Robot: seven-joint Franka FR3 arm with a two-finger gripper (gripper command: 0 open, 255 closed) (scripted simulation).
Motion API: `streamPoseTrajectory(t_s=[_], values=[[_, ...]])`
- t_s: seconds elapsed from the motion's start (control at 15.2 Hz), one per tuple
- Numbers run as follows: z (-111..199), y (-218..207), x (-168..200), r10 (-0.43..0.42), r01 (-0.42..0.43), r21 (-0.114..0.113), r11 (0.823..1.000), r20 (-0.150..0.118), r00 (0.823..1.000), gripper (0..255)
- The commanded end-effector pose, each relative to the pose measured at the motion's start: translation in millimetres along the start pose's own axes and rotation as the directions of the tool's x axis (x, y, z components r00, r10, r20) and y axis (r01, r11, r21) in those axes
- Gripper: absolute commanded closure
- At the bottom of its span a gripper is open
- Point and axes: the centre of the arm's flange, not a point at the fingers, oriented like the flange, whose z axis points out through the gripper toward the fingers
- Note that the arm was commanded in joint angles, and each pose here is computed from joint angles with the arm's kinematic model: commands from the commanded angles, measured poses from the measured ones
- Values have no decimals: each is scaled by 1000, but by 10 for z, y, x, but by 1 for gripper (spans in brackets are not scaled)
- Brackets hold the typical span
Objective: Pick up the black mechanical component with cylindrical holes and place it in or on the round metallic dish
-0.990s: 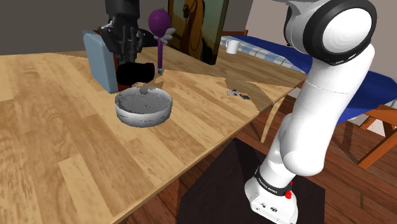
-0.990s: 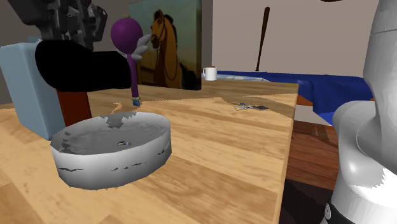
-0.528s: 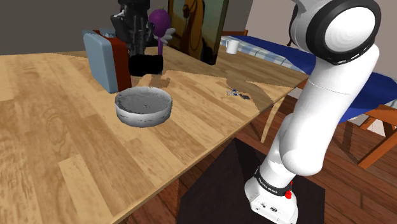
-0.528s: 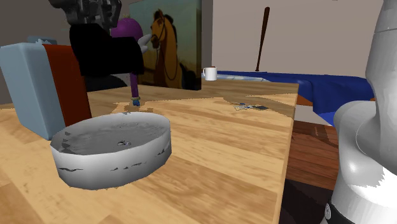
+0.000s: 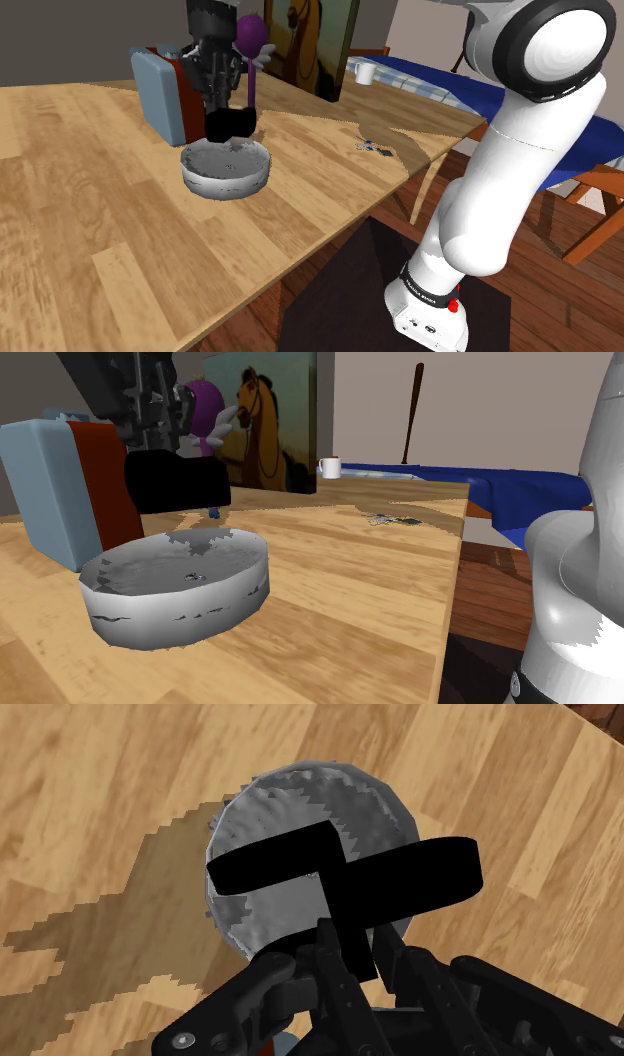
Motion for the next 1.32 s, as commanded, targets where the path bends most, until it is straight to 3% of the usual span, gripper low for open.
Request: streamPoseTrajectory(t_s=[0.0,0.4,0.86,0.92,1.25], values=[[94,15,9,0,0,0,1000,-1,1000,255],[388,59,43,0,0,0,1000,-1,1000,255],[388,59,43,0,0,0,1000,-1,1000,255],[388,59,43,0,0,0,1000,-1,1000,0],[388,59,43,0,0,0,1000,-1,1000,0]])
